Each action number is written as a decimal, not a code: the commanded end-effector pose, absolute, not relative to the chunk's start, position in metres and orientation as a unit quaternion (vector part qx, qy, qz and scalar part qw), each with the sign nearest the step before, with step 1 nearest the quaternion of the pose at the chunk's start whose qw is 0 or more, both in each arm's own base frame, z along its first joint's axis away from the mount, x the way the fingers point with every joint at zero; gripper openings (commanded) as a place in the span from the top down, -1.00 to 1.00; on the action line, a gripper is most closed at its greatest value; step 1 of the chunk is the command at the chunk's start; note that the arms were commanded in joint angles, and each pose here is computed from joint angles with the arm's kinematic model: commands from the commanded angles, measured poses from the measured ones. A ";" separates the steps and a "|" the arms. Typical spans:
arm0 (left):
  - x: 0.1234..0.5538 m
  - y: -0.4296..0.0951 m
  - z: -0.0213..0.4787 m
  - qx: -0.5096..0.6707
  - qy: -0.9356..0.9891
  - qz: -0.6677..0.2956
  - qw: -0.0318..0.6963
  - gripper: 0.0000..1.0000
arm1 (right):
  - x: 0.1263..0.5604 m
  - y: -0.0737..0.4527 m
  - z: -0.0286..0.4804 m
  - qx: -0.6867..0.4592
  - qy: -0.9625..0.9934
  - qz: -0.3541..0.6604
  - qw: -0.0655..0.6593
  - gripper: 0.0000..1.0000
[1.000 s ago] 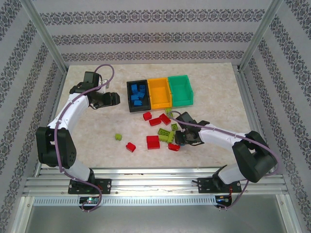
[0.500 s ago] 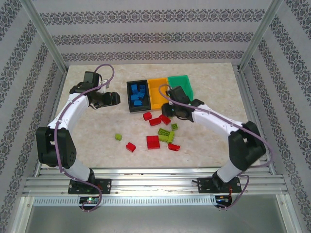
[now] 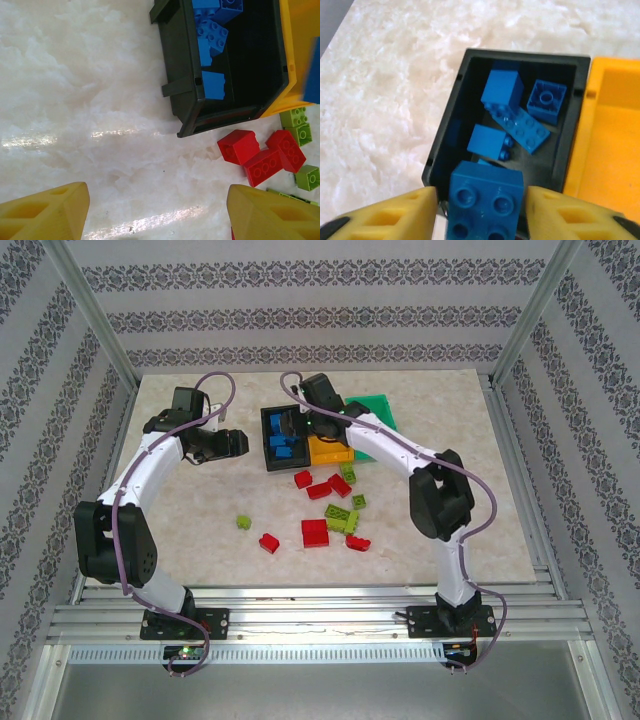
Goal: Sort the legos into containers by color
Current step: Place the lego in the container, then pick up the lego from the bottom-center of the table.
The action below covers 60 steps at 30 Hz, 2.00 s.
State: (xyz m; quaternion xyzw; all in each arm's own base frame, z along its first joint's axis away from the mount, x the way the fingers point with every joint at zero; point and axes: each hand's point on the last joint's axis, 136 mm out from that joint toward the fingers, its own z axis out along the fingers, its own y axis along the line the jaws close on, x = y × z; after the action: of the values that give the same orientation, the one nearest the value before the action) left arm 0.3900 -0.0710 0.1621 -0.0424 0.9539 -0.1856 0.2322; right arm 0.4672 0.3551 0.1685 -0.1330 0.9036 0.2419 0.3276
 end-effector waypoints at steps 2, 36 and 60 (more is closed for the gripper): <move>0.391 -0.067 0.172 -0.050 0.947 -0.193 0.251 -0.46 | 0.462 0.356 0.166 -0.144 0.907 0.239 0.314 -0.17; 0.392 -0.070 0.165 -0.051 0.948 -0.201 0.240 -0.48 | 0.255 0.205 0.065 -0.077 0.962 0.159 0.206 -0.18; 0.393 -0.070 0.161 -0.052 0.950 -0.201 0.235 -0.50 | 0.256 0.218 0.028 -0.064 0.971 0.164 0.163 -0.16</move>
State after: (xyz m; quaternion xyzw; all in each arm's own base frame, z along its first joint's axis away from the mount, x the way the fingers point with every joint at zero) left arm 0.3906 -0.0745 0.1640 -0.0421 0.9514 -0.1967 0.2330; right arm 0.2570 0.2114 0.0312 -0.0673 0.9699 0.1580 0.1727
